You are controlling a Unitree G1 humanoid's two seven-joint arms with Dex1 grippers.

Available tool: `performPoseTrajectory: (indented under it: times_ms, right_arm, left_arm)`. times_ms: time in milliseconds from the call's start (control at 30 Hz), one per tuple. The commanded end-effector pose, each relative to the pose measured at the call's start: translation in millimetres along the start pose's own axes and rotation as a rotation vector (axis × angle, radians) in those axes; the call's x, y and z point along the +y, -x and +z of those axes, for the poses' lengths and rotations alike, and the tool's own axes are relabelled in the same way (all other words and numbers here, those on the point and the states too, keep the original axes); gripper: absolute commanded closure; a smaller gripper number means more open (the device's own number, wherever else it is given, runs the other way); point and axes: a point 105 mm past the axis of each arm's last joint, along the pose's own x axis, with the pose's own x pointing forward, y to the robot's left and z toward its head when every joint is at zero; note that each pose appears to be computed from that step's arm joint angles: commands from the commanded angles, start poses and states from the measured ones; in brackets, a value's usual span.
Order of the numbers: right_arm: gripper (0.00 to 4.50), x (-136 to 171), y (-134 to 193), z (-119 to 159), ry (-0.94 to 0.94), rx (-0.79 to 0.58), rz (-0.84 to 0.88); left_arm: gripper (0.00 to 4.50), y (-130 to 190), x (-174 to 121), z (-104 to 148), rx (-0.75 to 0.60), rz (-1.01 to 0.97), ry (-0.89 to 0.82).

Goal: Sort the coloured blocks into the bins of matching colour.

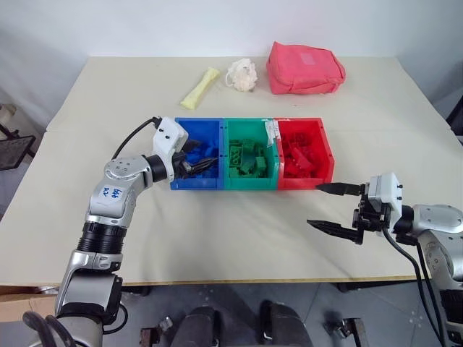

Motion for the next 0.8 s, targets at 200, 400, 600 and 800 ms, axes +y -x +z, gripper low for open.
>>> performPoseTrajectory:
  times_ms: [200,400,600,800]
  right_arm:
    - [0.0,-8.8,13.4,16.7,0.072,0.007,-0.023]
    - [0.0,-24.6,36.8,10.5,0.079,0.074,-0.024]
    - [0.0,-40.0,51.5,4.2,0.062,0.097,-0.067]
    - [0.0,-41.5,59.8,-6.6,0.026,0.091,-0.13]
  left_arm:
    - [0.01,35.4,3.1,21.1,-0.106,-0.089,-0.012]
    - [0.01,81.6,11.8,-2.9,-0.029,-0.118,-0.004]
    - [0.01,109.5,17.0,-21.7,-0.013,-0.092,0.041]
    - [0.01,119.7,12.3,-31.1,-0.029,-0.088,0.056]
